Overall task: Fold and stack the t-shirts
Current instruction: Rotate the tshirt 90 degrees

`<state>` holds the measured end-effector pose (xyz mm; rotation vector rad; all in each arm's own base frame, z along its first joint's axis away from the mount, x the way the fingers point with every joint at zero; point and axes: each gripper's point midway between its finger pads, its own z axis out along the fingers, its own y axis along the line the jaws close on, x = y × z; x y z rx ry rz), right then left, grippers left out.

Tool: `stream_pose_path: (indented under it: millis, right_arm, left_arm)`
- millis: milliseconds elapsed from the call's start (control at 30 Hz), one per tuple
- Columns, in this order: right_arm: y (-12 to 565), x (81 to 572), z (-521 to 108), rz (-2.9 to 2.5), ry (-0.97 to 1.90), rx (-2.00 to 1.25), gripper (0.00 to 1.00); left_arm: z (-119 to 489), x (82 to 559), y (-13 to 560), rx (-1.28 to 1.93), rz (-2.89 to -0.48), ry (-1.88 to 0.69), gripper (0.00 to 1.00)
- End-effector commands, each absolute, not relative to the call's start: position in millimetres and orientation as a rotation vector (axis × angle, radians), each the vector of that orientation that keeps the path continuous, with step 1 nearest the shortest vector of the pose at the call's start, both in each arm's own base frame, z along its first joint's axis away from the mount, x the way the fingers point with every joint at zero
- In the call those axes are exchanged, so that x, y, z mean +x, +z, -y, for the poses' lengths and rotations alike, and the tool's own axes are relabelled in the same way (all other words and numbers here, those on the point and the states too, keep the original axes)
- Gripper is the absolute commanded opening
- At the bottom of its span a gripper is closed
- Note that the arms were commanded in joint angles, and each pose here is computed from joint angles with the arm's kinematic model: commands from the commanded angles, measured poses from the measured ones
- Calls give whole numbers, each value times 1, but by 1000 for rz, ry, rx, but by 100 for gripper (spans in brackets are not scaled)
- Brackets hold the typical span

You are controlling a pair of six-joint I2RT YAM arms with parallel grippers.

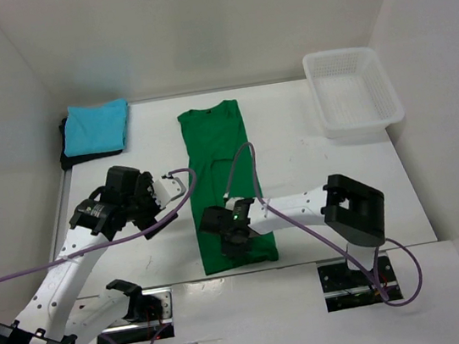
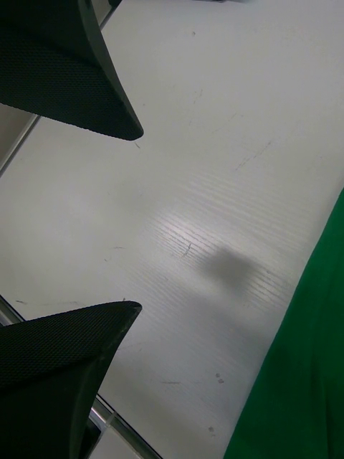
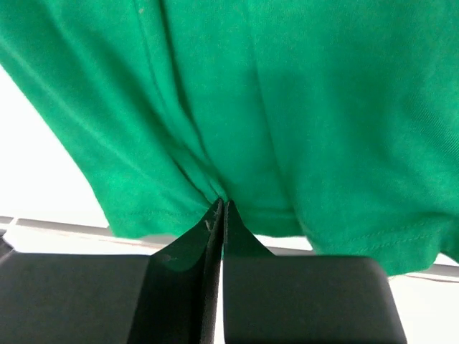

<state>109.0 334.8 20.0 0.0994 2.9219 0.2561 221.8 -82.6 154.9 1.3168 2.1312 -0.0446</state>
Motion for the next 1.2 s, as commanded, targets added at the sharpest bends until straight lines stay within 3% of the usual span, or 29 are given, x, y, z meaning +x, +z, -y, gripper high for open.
stream_pose_path:
  millis: [0,200,233,267,333,733,867,1167]
  right_arm:
    - [44,110,-352,-2894,450,177,0]
    - [61,96,-364,-2865,609,186,0]
    - [59,94,-360,-2871,603,218,3]
    - [54,93,-355,-2880,582,236,15]
    - [39,85,-340,-2923,497,245,22]
    - [27,98,-323,-2918,352,222,22]
    - [24,96,-317,-2934,300,219,26]
    - [119,100,-298,-2744,658,419,43]
  left_arm:
    - [82,218,155,1312,-2132,-54,99]
    - [82,219,153,1326,-2134,-52,99]
    - [82,219,153,1326,-2134,-52,99]
    - [82,219,153,1326,-2134,-52,99]
    - [82,219,153,1326,-2134,-52,99]
    - [78,215,151,1333,-2156,-46,99]
    - [95,207,162,1475,-2062,-105,99]
    - [129,172,174,1891,-1752,-236,99]
